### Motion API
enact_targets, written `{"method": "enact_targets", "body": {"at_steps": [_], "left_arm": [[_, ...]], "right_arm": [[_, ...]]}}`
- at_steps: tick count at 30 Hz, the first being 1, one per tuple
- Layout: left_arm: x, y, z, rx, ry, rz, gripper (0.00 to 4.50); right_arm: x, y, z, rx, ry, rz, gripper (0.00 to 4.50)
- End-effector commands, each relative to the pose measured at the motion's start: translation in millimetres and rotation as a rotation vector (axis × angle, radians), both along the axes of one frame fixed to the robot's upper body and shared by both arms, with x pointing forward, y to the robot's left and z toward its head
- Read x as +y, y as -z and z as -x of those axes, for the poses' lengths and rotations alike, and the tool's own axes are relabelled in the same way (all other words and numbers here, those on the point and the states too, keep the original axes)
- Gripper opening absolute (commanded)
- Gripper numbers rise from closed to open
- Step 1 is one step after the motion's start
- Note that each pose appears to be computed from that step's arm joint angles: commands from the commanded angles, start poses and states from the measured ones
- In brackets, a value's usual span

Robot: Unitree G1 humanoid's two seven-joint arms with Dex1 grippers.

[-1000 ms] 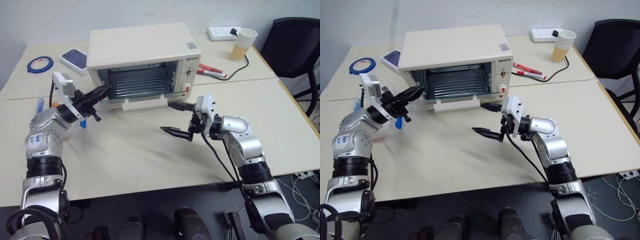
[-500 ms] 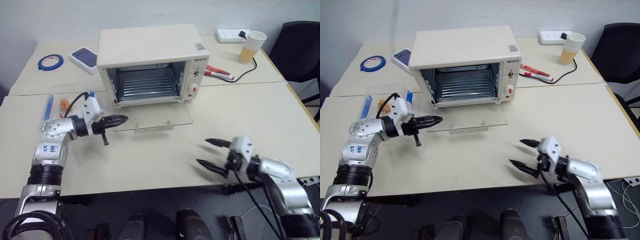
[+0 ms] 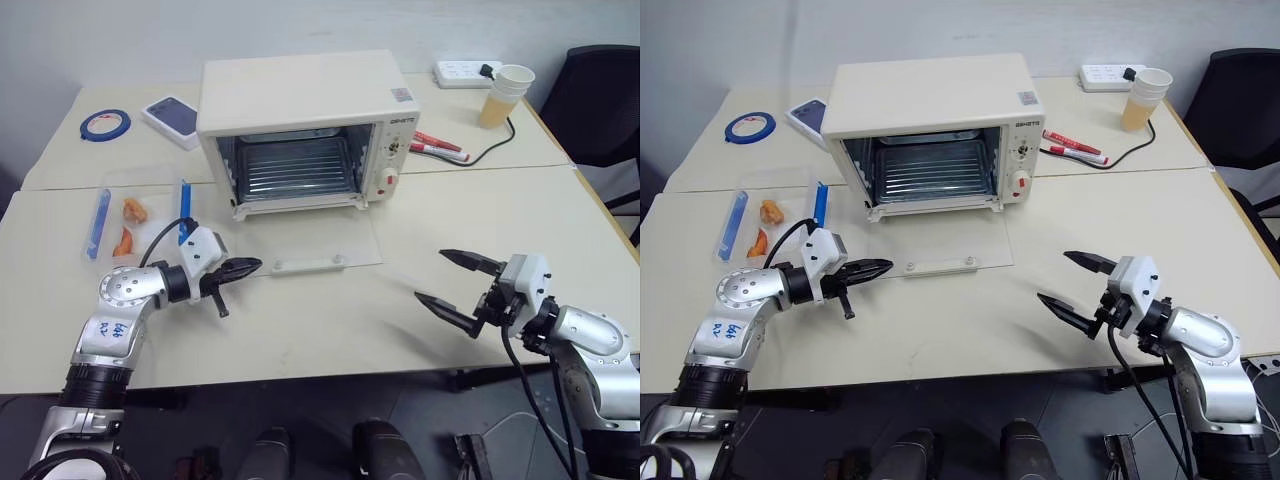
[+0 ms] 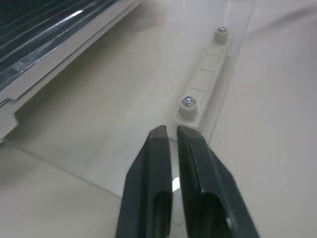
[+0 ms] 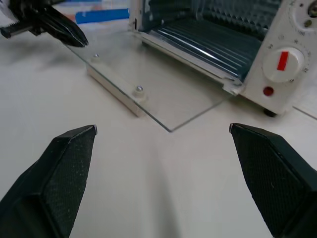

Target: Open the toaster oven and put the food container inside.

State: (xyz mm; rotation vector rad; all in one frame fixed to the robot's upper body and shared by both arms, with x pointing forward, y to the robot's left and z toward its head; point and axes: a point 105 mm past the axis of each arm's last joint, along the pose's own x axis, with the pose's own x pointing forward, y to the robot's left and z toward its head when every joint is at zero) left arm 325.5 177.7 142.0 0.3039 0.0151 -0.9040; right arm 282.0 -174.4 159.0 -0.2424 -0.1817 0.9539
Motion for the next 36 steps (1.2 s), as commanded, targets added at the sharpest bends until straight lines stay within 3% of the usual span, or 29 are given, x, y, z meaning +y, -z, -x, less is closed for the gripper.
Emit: {"method": "enact_targets", "body": {"at_steps": [1, 3, 6, 11, 15, 17, 21, 26, 29, 36], "left_arm": [[23.1, -61.6, 23.2, -0.141, -0.049, 0.228, 1.28], [50.8, -75.1, 42.3, -0.175, -0.149, 0.265, 1.62], [97.9, -72.2, 72.2, -0.192, -0.355, 0.263, 2.29], [173.7, -40.4, 135.8, -0.128, -0.714, 0.283, 3.43], [199.6, -14.2, 171.4, -0.049, -0.866, 0.291, 4.46], [202.9, -5.0, 182.2, -0.024, -0.907, 0.297, 4.46], [180.1, -12.5, 159.4, -0.004, -0.863, 0.351, 4.46], [147.7, -25.9, 117.0, 0.144, -0.916, 0.49, 4.46], [134.7, -22.2, 97.3, 0.27, -1.014, 0.498, 4.46], [115.6, -42.8, 60.3, 0.4, -1.232, 0.745, 4.46]], "right_arm": [[29.7, -27.0, -0.1, -0.056, -0.125, -0.109, 4.5], [50.3, -37.1, 1.3, -0.081, -0.204, -0.133, 4.5], [67.0, -46.2, 0.9, -0.113, -0.255, -0.151, 4.5], [79.7, -54.8, 2.2, -0.15, -0.319, -0.153, 4.5], [83.6, -53.9, 4.8, -0.158, -0.349, -0.143, 4.5], [84.5, -53.6, 6.1, -0.168, -0.357, -0.135, 4.5], [80.6, -50.6, 7.1, -0.155, -0.355, -0.121, 4.5], [74.4, -47.8, 7.6, -0.129, -0.362, -0.094, 4.5], [73.2, -46.5, 8.1, -0.117, -0.373, -0.082, 4.5], [73.4, -43.3, 12.5, -0.1, -0.388, -0.071, 4.5]]}}
